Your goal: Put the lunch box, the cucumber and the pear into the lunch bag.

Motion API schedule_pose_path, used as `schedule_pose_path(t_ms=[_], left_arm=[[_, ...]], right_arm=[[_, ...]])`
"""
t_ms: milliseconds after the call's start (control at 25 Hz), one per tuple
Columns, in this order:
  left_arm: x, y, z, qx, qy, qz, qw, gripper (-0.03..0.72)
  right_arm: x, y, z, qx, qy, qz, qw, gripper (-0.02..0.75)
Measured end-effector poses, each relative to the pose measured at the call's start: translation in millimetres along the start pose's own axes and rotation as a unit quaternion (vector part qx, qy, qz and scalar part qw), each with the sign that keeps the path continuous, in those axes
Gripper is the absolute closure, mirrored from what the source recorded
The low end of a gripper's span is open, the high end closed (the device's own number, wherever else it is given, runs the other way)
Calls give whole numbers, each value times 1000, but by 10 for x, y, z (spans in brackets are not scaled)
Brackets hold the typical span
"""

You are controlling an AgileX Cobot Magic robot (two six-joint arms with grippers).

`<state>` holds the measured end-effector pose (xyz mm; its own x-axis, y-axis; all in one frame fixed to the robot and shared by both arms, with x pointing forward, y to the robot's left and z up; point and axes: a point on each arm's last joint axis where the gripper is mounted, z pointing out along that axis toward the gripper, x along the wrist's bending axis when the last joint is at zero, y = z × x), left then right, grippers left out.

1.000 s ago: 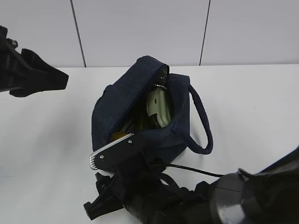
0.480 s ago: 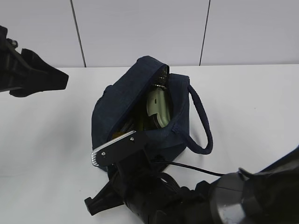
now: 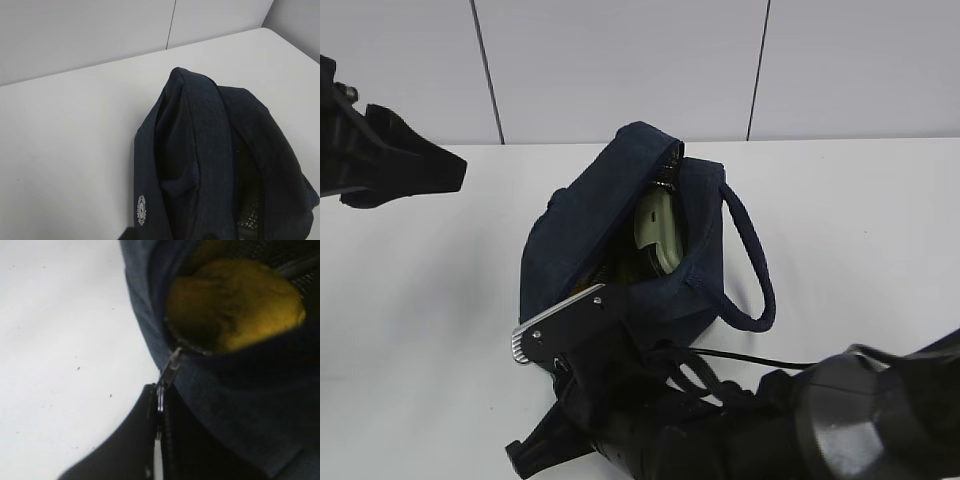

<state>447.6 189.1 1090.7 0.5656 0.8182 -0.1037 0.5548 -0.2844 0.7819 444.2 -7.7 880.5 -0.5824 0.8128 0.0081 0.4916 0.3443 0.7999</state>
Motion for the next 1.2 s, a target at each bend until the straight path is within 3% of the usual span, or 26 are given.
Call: schedule_pose_path(t_ms=[200,400,680,800,960,1200], left_arm=[[-12,5,0,-3,-7,-12,1000,442],[-32,13,5,-7,-18,-31,999,442],[29,-192,275,45,-17,53,997,442],[44,-390,385,33,-18,93,995,442],[-29,-578,452,10,-58,147,987,434],[-87,-587,474,-41,-109,179,977,384]], right_arm=[[20,223,-236,1,26,-31,999,732],[-29,368,-416,2,13,-54,998,732],[-108,630,-739,-26,-1,-95,995,732],[-127,691,-822,-35,-3,-105,994,732],[-136,695,-837,-32,-6,-103,994,732],[-139,686,-836,-30,-7,-106,994,732]])
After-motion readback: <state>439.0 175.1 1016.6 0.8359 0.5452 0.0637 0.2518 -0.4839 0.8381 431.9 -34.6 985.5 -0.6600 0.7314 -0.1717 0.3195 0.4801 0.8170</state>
